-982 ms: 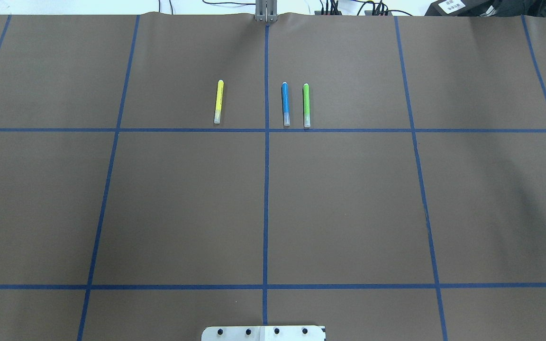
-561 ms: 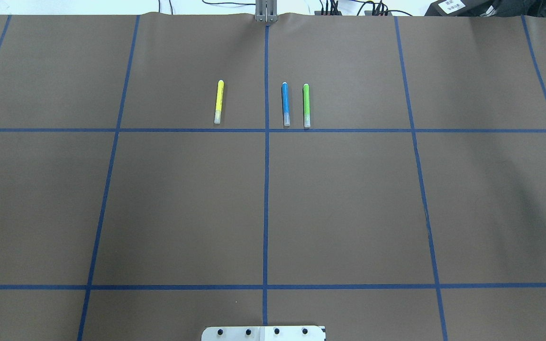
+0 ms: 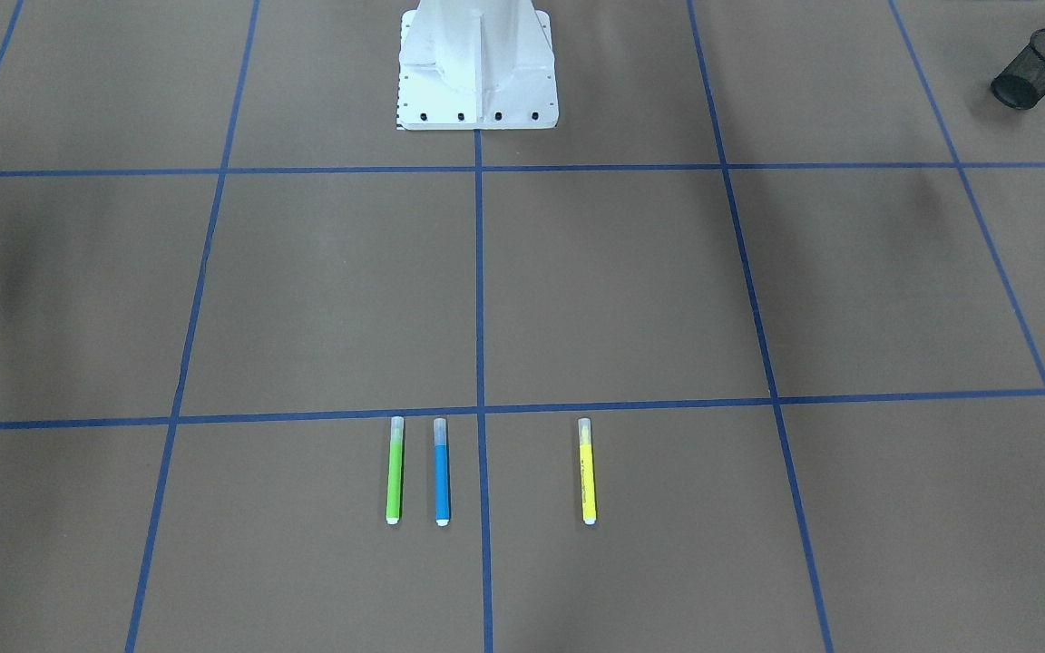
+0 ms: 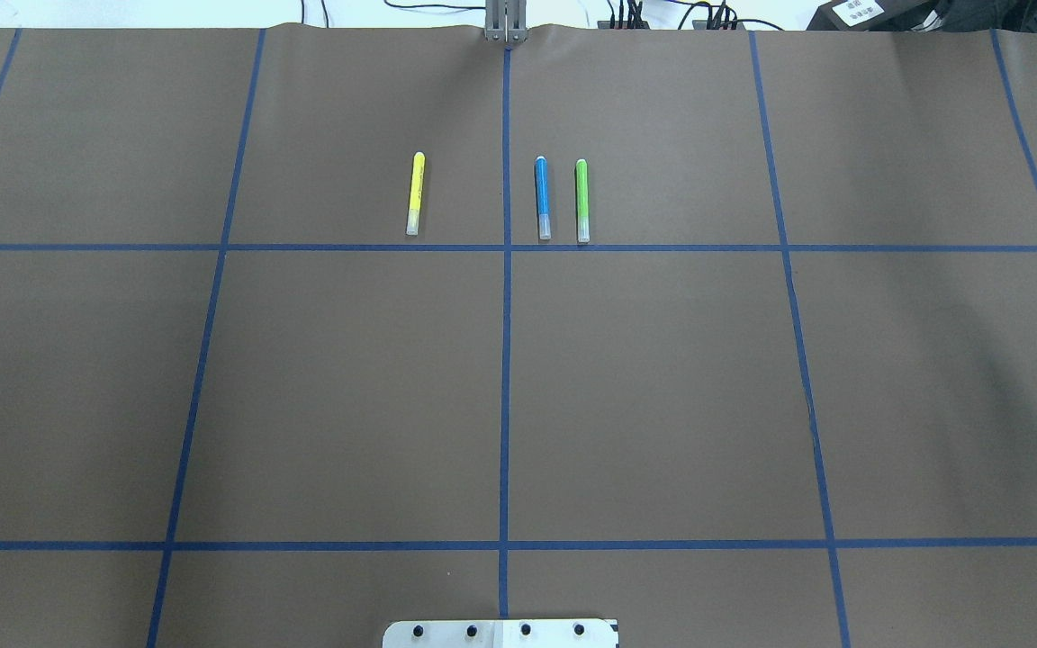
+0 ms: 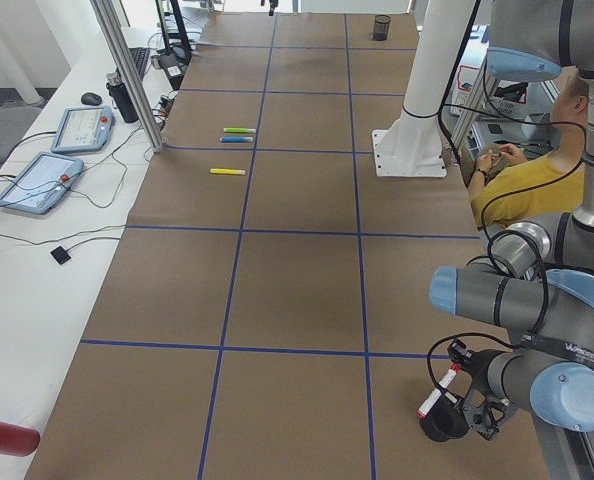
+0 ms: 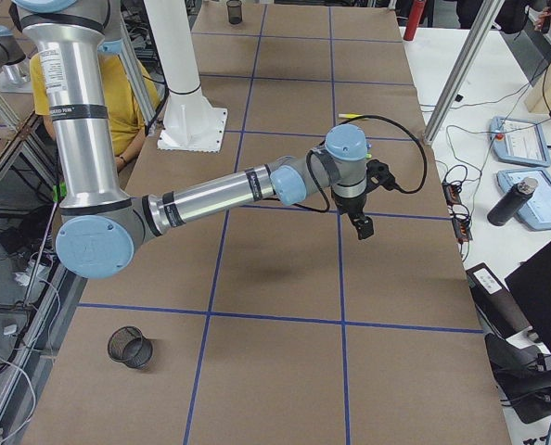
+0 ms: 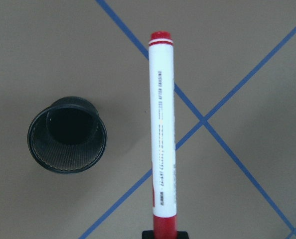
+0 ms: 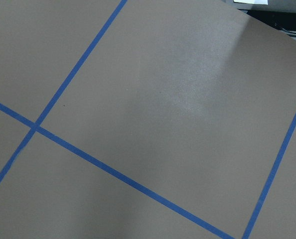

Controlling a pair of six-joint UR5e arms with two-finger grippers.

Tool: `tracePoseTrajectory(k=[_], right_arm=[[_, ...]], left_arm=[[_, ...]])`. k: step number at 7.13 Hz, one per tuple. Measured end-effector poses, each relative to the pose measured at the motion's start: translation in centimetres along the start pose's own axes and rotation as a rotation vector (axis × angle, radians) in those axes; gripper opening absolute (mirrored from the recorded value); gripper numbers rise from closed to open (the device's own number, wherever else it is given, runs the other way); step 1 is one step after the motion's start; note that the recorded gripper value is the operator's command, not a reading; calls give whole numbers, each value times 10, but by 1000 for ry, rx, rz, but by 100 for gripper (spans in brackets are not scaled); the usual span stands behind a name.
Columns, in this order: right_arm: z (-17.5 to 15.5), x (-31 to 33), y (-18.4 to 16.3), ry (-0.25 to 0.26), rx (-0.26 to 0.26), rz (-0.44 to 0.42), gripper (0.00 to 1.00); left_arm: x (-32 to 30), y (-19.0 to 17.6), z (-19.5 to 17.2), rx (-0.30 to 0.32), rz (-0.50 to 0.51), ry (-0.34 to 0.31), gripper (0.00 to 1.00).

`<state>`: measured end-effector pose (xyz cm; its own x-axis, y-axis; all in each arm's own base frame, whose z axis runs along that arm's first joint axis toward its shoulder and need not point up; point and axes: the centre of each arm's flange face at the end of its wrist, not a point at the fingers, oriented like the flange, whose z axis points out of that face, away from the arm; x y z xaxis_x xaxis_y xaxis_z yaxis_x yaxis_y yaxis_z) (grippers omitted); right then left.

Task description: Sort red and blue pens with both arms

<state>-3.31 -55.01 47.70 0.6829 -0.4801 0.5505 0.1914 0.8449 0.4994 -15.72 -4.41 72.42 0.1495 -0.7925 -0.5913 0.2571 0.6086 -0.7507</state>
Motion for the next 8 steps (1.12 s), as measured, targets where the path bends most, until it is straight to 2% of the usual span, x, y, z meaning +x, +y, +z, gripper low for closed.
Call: tracePoseTrajectory(k=[3,5,7,8], right_arm=[[-3,-1,-1,1,6,-3,100],[-5,-2,-2,1,10,-4,100],[-6,-2,-2,2,13,-5,100],[-7,-2,-2,3,14,-5,100]], left_arm=[[-46,-9,38,-146,-159,103,0],[-70,-15,62,-208,-222,142,0],[-84,-20,75,-242,-254,159,1],[-86,-24,76,-249,-261,163,76]])
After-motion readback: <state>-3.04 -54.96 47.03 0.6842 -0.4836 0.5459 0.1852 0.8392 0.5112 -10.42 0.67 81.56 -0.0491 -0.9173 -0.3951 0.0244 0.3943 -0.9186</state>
